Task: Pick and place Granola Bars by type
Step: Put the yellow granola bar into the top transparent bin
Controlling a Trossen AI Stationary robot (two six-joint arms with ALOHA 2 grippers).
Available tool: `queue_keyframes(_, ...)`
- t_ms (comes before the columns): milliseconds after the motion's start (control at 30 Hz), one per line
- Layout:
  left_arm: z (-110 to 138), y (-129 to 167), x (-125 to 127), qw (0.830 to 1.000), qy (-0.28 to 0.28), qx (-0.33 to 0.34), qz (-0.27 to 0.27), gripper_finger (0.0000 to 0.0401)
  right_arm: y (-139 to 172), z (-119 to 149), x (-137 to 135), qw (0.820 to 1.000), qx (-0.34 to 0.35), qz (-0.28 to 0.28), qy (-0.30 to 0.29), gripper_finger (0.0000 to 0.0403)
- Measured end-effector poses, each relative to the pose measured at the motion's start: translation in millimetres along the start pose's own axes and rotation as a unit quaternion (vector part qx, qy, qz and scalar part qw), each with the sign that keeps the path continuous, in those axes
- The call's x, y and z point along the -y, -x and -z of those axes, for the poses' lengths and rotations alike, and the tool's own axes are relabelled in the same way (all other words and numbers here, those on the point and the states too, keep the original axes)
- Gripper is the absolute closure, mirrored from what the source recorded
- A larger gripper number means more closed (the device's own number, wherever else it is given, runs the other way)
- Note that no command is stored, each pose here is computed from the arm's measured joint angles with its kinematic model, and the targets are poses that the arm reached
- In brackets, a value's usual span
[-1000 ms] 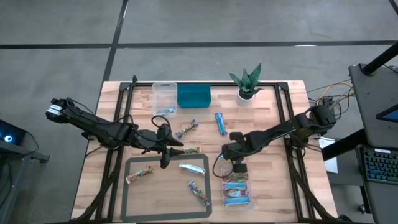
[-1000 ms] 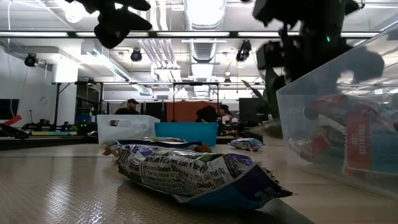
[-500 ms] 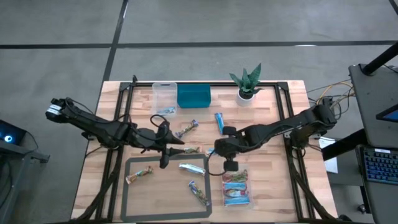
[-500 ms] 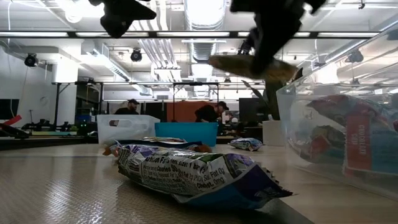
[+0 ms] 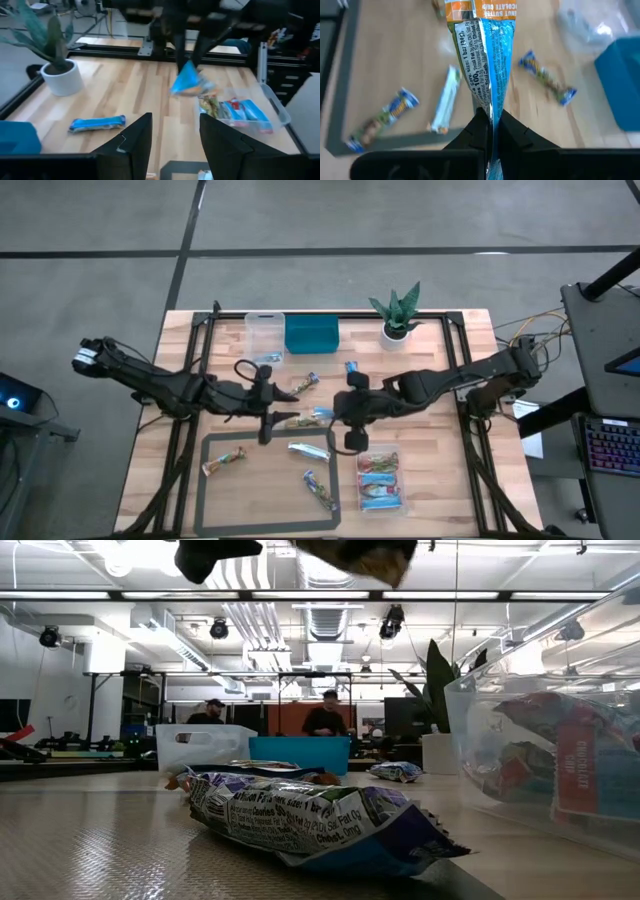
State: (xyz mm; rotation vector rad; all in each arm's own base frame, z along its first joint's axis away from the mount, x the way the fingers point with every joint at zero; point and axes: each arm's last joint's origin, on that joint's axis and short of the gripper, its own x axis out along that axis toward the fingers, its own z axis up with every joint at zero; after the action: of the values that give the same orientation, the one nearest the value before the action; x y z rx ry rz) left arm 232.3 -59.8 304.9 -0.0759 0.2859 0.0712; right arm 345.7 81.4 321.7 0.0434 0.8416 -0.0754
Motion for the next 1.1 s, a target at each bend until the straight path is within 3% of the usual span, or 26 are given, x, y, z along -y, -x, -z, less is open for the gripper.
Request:
queue_keyframes(633, -34, 7, -2, 0.994, -0.001, 0.113, 0.009, 0.0254, 49, -55, 0, 0.987, 0.156, 0.028, -0.027, 0.0392)
queue_keyframes(900, -57, 15, -2, 0.987, -0.005, 0.159, 0.005, 0.0254, 47, -62, -1, 0.982, 0.183, 0.027, -0.025, 0.0392)
queue_keyframes(1100, -60, 14, -2, 0.985, 0.001, 0.174, 0.006, 0.0254, 36, -65, -4, 0.98, 0.193, 0.028, -0.027, 0.0392)
